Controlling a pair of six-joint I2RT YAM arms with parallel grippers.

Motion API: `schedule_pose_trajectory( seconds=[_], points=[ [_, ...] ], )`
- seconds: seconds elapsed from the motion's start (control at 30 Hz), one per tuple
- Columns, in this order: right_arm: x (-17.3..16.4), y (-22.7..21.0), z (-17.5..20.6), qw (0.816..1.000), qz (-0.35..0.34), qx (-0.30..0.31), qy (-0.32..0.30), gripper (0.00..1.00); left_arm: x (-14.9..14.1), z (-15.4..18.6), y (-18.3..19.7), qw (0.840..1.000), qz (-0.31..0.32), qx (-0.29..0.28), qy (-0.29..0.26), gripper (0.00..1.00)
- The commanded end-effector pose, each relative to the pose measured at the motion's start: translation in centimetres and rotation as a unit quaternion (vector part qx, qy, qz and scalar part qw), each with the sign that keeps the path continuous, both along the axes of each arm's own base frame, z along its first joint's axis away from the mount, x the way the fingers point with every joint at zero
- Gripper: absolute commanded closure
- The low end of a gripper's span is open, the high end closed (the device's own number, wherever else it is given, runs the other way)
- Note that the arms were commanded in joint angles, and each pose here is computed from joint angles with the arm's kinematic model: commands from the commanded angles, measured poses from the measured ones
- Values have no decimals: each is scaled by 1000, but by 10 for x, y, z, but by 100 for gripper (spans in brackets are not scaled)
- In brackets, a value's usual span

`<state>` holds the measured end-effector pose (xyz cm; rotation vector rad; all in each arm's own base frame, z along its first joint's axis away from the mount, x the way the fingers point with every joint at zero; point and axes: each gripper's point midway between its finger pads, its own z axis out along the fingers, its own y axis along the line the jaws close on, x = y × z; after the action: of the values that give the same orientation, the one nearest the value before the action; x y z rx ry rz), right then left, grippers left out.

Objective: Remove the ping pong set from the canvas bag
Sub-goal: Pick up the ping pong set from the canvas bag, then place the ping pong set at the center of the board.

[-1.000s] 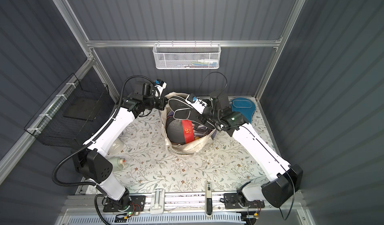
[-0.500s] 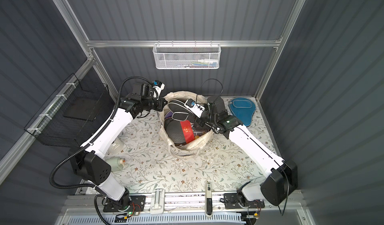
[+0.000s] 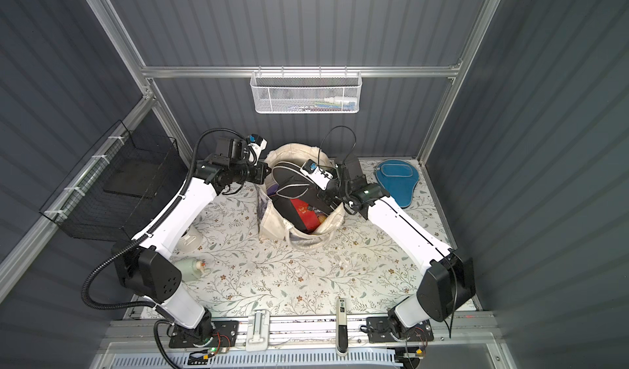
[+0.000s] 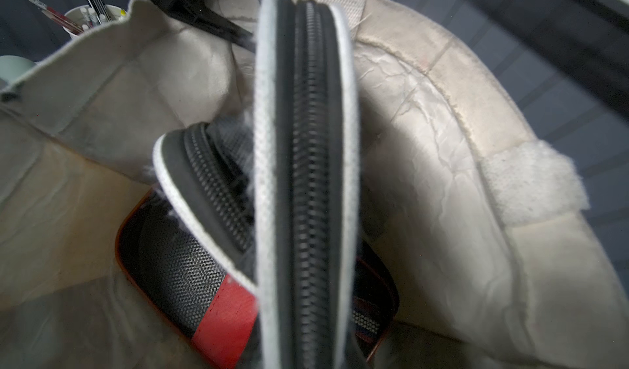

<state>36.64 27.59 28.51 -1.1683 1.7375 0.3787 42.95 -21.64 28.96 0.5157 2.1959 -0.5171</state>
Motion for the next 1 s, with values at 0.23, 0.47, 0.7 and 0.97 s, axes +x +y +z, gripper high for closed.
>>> schedule_pose_trajectory(
  seconds=[0.23,0.47,0.7,0.97],
  points=[
    [-18,-26,98,995,-23,95,-5,100,-6,40,-16,989,-73,-23,-128,100],
    [-33,-78,165,979,-77,188,-7,100,6,41,-23,986,-81,-24,-143,100],
    [-44,-145,185,953,-179,237,59,100,11,34,-25,986,-80,-30,-145,100],
    [-77,-213,117,894,-310,265,182,100,11,40,-22,984,-74,-34,-157,100]
  ],
)
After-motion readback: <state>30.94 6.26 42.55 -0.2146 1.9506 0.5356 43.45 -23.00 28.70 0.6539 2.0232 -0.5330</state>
